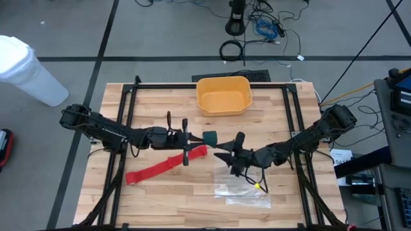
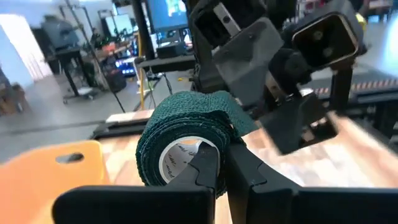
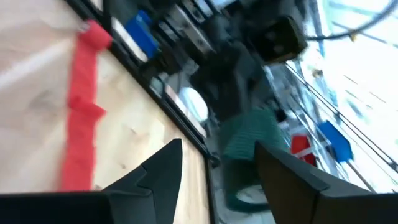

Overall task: Roll bandage
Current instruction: Roll the green bandage

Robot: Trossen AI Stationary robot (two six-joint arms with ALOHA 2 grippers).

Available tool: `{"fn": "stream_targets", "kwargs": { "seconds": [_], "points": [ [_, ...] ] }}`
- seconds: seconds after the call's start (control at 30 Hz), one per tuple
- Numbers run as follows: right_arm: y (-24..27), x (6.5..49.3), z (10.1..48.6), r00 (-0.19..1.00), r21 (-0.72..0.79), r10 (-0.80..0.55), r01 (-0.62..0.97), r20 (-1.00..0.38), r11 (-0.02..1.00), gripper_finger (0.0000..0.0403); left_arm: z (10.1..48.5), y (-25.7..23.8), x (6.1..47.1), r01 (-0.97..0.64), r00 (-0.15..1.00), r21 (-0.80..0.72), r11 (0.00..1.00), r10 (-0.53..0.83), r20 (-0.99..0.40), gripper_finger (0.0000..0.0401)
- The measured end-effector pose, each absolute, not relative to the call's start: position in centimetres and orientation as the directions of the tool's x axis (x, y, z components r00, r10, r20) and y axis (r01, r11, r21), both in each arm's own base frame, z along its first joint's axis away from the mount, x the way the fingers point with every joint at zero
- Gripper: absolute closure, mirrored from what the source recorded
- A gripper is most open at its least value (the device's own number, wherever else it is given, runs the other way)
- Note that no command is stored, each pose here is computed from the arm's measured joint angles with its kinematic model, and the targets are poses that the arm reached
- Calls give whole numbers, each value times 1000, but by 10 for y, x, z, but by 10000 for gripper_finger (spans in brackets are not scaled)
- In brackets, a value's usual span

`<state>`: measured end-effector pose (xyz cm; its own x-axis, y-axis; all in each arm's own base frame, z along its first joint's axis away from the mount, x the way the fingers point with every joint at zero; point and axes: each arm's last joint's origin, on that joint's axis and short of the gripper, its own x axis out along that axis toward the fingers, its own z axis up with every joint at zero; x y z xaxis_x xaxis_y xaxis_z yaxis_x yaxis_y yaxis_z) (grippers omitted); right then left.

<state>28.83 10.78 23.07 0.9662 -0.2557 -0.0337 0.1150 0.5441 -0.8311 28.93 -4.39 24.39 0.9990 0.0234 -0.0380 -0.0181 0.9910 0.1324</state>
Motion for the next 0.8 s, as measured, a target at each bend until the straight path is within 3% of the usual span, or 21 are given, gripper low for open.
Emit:
{"fn": "stream_targets", "kwargs": {
  "seconds": [0.27, 0.4, 0.57, 0.8],
  "points": [
    [105, 288, 233, 939, -769, -342, 208, -15, 605, 236, 243, -40, 290, -95, 995, 19, 995, 96, -42, 388],
    [102, 289, 234, 932, -857, -363, 184, -4, 481, 248, 243, -38, 289, -155, 988, -173, 973, 150, -41, 388],
    [97, 292, 231, 909, -932, -416, 148, -3, 330, 258, 243, -33, 291, -93, 996, -299, 950, 84, -43, 388],
    [93, 295, 235, 907, -945, -419, 179, 50, 274, 261, 243, -27, 292, -64, 998, -343, 937, 51, -46, 388]
  ]
}}
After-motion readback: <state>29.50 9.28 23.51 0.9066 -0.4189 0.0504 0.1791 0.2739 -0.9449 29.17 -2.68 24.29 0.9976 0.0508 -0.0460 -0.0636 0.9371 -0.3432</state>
